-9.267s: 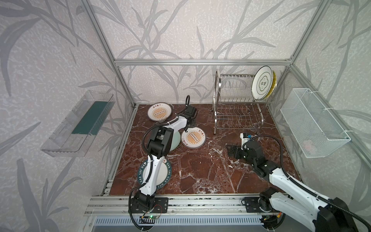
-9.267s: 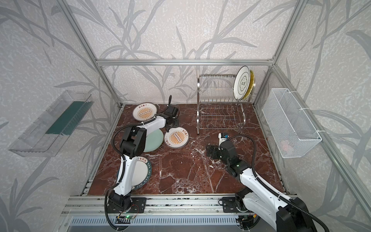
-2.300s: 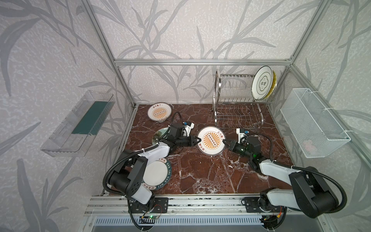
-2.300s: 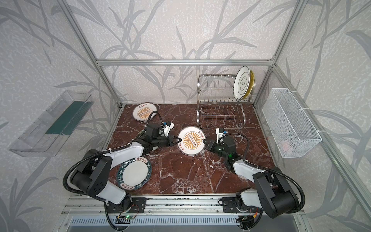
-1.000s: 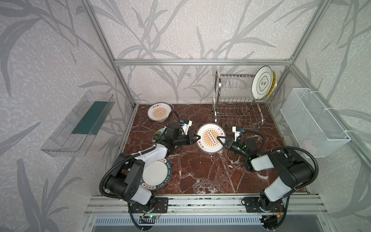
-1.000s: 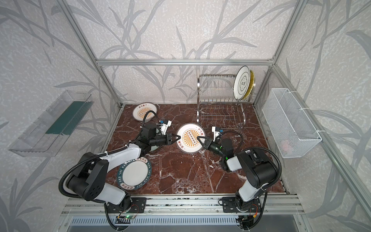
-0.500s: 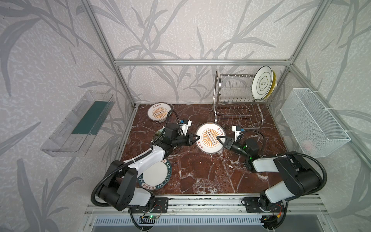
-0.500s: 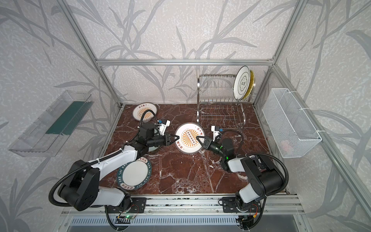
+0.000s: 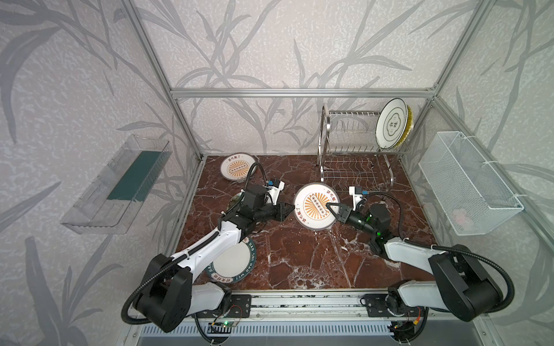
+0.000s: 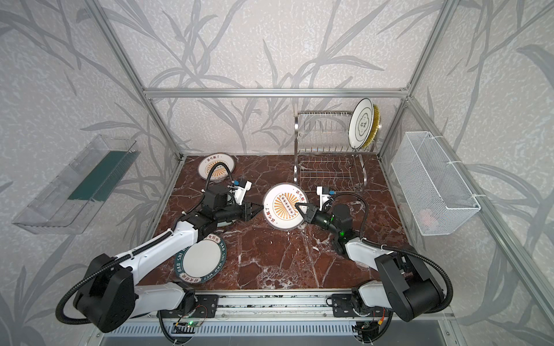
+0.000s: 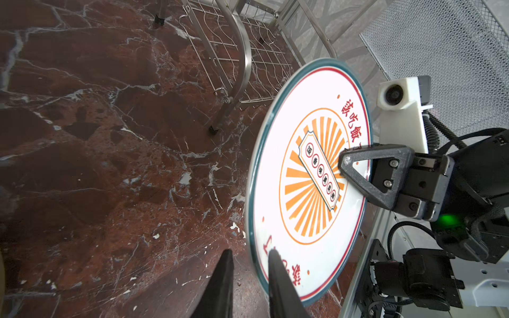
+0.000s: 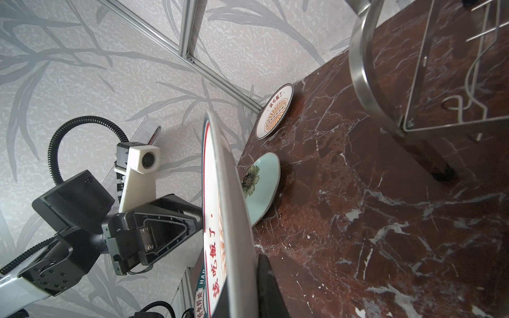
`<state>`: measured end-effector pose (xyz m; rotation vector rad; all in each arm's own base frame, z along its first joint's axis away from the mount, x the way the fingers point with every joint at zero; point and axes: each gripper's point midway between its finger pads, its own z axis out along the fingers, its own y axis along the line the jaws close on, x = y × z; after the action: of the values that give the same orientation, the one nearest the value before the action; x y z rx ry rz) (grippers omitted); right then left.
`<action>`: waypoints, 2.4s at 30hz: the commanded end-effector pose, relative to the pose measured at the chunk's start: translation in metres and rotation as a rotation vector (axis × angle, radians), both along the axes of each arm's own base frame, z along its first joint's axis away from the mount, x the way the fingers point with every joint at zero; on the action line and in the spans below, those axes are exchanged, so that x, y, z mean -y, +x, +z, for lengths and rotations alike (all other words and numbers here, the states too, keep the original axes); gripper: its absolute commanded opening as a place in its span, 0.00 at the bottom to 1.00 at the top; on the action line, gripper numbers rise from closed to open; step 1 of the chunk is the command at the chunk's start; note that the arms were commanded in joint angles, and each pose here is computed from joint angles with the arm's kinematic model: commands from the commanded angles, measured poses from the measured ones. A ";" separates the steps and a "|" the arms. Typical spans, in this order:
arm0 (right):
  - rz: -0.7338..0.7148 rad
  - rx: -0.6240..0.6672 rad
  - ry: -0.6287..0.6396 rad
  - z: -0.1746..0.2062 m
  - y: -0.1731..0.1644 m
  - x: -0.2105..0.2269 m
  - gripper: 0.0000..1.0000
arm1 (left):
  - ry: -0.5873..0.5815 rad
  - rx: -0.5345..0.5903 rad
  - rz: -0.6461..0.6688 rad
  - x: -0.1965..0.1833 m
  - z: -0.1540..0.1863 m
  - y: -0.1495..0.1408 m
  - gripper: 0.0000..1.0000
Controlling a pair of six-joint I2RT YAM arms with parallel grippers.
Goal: Load plates into a dish rack
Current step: Pick up the plate from the center of the table, then place the plate on the dish rack.
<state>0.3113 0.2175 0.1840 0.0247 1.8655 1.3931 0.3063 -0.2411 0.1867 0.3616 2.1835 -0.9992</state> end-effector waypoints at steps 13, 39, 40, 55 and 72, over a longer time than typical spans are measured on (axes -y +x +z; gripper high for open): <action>-0.047 0.244 -0.109 0.094 0.010 0.025 0.00 | 0.163 0.106 0.126 -0.038 0.023 -0.002 0.26; -0.436 0.450 -0.535 0.254 0.038 0.116 0.00 | 0.233 0.224 0.202 -0.052 0.101 0.022 0.26; -0.455 0.457 -0.545 0.260 0.040 0.119 0.00 | 0.230 0.222 0.196 -0.050 0.107 0.023 0.26; -0.666 0.502 -0.646 0.316 0.077 0.150 0.00 | 0.202 0.256 0.119 -0.039 0.145 0.022 0.26; -0.804 0.476 -0.792 0.332 0.129 0.173 0.00 | 0.190 0.264 0.120 -0.040 0.139 0.021 0.26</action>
<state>0.4420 0.0548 0.4878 0.0100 1.6682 0.1135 0.3312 -0.2030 0.3170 0.4066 2.0708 -0.6420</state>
